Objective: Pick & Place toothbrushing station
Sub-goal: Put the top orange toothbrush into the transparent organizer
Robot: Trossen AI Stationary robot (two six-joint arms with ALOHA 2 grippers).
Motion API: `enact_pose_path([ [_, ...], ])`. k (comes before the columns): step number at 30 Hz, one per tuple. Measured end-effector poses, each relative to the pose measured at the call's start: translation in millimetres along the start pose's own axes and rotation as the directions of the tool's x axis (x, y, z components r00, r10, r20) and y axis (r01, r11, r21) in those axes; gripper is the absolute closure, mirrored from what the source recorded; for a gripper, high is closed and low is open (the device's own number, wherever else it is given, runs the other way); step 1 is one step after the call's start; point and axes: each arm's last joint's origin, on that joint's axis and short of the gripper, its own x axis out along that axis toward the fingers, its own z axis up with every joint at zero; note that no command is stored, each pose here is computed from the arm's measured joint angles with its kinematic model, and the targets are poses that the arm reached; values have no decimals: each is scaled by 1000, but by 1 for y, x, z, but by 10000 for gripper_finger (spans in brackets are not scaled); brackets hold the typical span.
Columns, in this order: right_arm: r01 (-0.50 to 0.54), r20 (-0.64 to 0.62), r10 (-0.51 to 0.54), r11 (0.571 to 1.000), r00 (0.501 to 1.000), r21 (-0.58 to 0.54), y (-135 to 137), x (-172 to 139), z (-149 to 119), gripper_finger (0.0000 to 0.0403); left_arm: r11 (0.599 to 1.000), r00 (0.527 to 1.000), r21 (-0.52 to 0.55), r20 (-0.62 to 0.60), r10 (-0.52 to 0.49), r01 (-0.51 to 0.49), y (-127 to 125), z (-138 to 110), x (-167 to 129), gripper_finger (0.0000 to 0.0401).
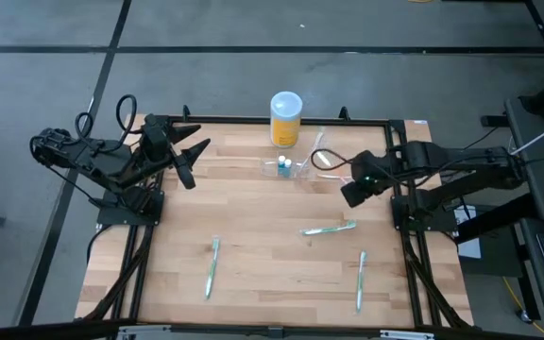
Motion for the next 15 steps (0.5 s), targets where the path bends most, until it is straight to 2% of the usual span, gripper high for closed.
enact_pose_path([
  [4, 80, -110, -89, 993, 990, -88, 16, 2, 0, 403, 1000, 1000, 0, 0, -2, 2, 0, 0, 0, 207],
  [8, 179, -198, -226, 957, 954, -228, 30, 8, 6, 403, 1000, 1000, 0, -2, -12, 12, 0, 0, 0, 207],
  [15, 173, -175, -242, 926, 954, -335, 49, 8, 31, 403, 999, 999, 7, -7, -31, 31, -1, -1, -1, 207],
])
